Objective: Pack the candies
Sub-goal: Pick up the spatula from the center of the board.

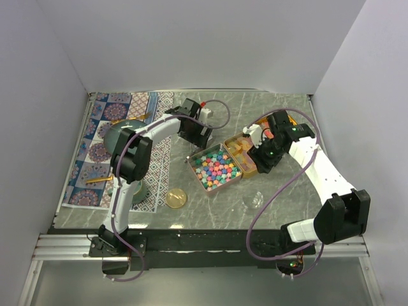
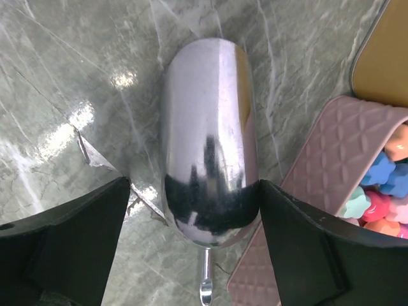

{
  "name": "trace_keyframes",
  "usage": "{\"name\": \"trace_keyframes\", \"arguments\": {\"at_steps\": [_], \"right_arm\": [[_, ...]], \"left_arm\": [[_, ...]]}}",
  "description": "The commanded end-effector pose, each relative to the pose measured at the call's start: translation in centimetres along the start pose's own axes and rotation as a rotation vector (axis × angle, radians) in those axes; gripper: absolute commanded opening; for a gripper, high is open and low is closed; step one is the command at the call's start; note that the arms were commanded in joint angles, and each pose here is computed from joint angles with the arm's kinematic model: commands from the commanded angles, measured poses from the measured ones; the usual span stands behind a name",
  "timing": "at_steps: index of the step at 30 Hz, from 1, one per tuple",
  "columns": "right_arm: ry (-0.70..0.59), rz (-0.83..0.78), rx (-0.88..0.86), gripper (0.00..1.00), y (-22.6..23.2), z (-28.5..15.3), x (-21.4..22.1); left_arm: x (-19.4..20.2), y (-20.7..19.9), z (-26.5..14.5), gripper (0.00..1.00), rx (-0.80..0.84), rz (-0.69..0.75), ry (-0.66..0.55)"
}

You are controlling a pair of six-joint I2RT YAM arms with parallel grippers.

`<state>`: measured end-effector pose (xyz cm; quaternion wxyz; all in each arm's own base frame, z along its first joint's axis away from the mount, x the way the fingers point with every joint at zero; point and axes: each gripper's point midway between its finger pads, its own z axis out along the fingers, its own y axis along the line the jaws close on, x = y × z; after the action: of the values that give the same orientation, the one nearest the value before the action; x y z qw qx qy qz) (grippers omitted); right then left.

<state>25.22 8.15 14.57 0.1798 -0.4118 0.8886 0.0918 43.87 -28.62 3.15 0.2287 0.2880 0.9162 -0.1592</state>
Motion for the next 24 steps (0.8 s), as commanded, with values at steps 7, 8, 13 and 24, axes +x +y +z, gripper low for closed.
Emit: {"name": "trace_keyframes", "arguments": {"at_steps": [7, 8, 13, 24], "right_arm": [[-0.057, -0.011, 0.027, 0.59, -0.5, -1.2, -1.4], [-0.067, -0.01, 0.026, 0.59, -0.5, -1.3, -1.7], [-0.271, 0.076, -0.013, 0.59, -1.4, -3.8, -8.2], [-0.753, 0.315, -0.575, 0.64, 1.9, -8.7, -21.3]], "left_arm": [[-0.7, -0.6, 0.0, 0.37, 0.036, 0.066, -0.007], [-1.1, -0.7, -0.2, 0.29, 0.04, 0.066, -0.015], [-5.9, 1.5, -5.5, 0.22, 0.048, -0.076, -0.148], [-15.4, 0.8, -28.6, 0.28, 0.621, -0.278, -0.847]]}}
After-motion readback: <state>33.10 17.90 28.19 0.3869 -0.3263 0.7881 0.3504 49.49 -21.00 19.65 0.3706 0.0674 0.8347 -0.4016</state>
